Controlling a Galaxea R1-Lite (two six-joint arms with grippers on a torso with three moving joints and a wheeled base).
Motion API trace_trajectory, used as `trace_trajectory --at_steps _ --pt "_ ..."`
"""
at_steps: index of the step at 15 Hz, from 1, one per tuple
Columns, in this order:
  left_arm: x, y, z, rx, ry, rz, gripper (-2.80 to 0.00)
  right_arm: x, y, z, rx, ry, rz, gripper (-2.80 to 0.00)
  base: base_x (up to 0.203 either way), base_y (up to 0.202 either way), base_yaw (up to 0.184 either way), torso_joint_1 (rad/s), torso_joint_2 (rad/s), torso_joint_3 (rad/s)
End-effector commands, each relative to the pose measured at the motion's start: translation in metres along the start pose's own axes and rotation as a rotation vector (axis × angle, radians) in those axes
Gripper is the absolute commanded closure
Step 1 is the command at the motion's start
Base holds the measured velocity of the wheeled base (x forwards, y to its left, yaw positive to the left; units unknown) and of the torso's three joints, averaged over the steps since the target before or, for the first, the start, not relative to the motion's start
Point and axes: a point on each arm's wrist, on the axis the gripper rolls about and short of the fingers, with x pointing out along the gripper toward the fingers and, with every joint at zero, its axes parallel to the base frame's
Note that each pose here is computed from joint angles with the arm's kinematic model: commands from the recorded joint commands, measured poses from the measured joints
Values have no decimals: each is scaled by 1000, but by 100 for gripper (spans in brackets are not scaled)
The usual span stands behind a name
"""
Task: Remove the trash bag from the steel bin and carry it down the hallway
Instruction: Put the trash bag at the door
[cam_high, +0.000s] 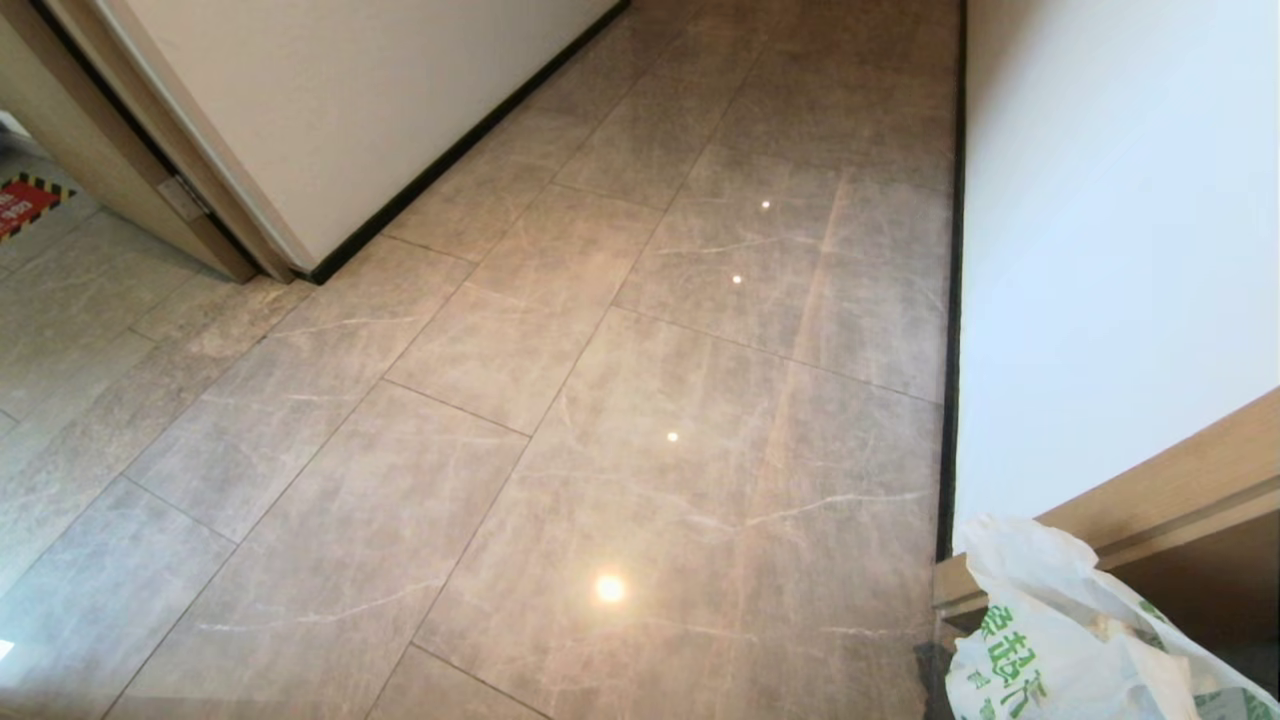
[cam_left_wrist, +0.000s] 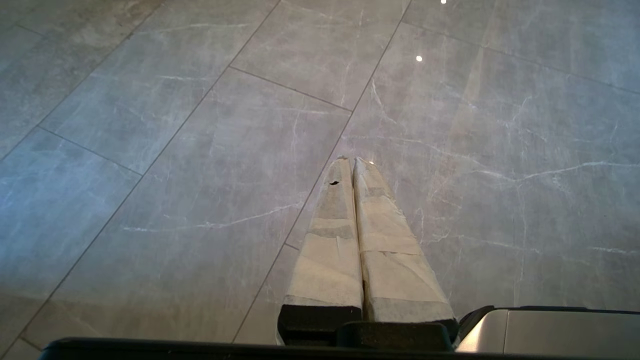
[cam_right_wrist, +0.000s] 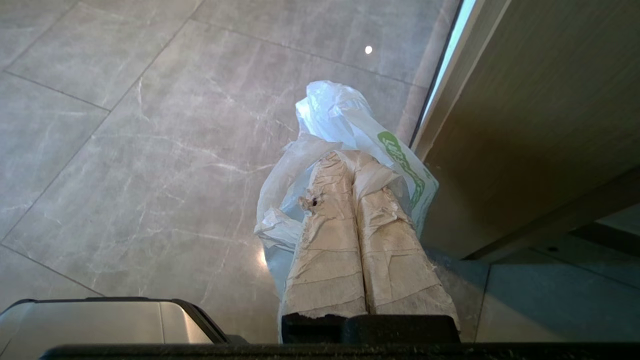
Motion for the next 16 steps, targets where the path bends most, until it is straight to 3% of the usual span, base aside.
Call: trace_trajectory --at_steps 1,7,9,13,16 --pt "0 0 0 0 0 1 0 0 0 0 2 -1 1 0 0 0 0 4 7 -197" --pt "0 0 0 3 0 0 0 -1 0 2 2 -12 -2 0 0 0 0 0 5 -99" --pt "0 0 0 3 0 1 0 -7 0 20 2 -29 3 0 0 0 0 0 0 0" --pt "0 0 0 3 0 -1 0 -23 0 59 -4 135 30 0 0 0 0 0 0 0" --pt "0 0 0 3 0 0 0 -1 0 88 -20 295 58 0 0 0 0 0 0 0"
